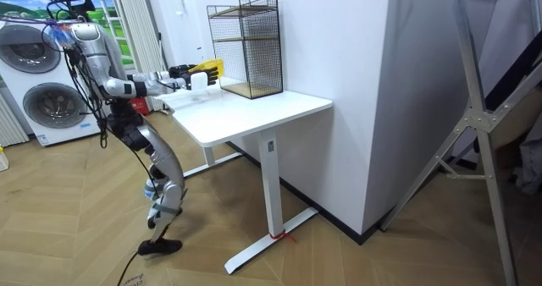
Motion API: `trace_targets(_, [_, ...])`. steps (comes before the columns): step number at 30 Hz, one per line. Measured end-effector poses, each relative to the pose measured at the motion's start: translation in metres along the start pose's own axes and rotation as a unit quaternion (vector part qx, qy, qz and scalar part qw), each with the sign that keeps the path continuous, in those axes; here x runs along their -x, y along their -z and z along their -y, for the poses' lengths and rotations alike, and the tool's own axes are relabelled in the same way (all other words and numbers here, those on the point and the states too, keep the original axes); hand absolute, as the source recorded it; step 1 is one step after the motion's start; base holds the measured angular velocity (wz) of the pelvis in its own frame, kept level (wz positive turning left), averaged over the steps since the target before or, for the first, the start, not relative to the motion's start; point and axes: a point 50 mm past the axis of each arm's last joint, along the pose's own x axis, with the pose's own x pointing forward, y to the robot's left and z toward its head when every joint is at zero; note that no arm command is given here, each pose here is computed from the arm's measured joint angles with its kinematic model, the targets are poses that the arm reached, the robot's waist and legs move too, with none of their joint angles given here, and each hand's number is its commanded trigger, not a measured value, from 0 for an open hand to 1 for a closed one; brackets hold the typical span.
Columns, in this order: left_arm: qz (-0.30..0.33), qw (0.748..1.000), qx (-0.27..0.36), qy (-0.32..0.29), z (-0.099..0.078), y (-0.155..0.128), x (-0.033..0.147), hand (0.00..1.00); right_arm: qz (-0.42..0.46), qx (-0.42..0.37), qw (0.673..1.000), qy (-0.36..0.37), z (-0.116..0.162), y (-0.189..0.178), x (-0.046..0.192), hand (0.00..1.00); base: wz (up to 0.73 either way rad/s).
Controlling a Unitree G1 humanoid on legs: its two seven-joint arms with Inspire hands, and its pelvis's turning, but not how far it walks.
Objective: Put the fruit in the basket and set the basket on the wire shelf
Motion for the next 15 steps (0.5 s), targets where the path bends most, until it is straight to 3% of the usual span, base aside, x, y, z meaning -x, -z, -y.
trace_targets(7, [-0.010, 1.000, 0.004, -0.006, -0.001, 0.006, 0.000, 0.00, -0.007, -0.011, 1.000, 0.003, 0.002, 0.003, 0.001, 0.00, 0.14])
trace_targets(15, [0.009, 1.000, 0.001, 0.007, 0.005, -0.003, -0.004, 0.00, 0.007, -0.038, 0.999, 0.000, 0.001, -0.003, -0.006, 0.00, -0.10])
